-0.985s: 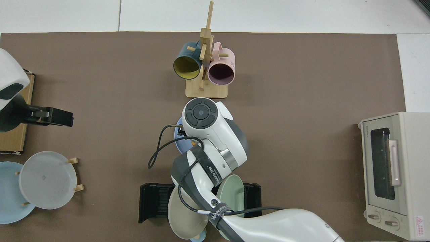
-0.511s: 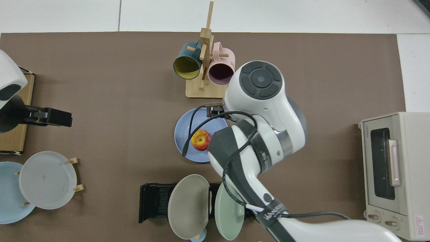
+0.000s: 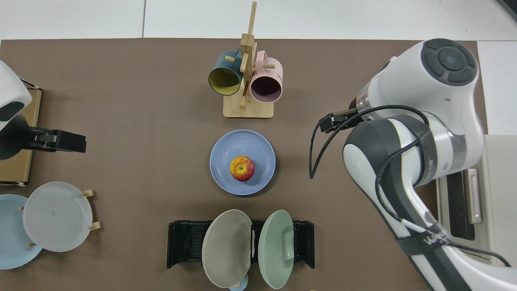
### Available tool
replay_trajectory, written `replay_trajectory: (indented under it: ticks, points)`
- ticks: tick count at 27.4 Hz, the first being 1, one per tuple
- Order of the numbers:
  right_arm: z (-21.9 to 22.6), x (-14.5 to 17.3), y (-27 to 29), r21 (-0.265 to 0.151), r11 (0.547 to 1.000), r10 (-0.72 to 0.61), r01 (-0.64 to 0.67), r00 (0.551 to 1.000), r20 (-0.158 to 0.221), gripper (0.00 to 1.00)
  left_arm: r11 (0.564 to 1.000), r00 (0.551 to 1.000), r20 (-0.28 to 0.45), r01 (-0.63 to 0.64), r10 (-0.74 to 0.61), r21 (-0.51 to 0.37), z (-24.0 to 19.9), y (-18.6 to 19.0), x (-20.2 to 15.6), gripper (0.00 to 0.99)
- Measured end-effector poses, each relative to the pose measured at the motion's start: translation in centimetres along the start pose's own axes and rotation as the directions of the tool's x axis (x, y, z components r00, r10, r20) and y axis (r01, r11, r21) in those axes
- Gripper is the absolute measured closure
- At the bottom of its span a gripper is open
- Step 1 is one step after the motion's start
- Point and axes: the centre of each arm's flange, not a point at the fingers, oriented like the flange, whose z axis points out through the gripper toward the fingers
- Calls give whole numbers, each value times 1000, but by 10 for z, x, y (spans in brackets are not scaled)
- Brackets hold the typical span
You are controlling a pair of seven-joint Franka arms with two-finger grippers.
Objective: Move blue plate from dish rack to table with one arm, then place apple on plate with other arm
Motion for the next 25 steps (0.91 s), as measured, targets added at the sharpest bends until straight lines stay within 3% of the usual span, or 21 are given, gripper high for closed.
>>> replay_trajectory:
  ticks: [9, 25]
  points:
    - [-33, -13, 76, -41, 997, -62, 62, 998, 0, 0, 1000, 1000, -5, 0, 0, 0, -3, 0, -1, 0]
    - [-94, -47, 152, -43, 989, -140, 139, 989, -42, 0, 1000, 1000, -5, 0, 0, 0, -3, 0, -2, 0]
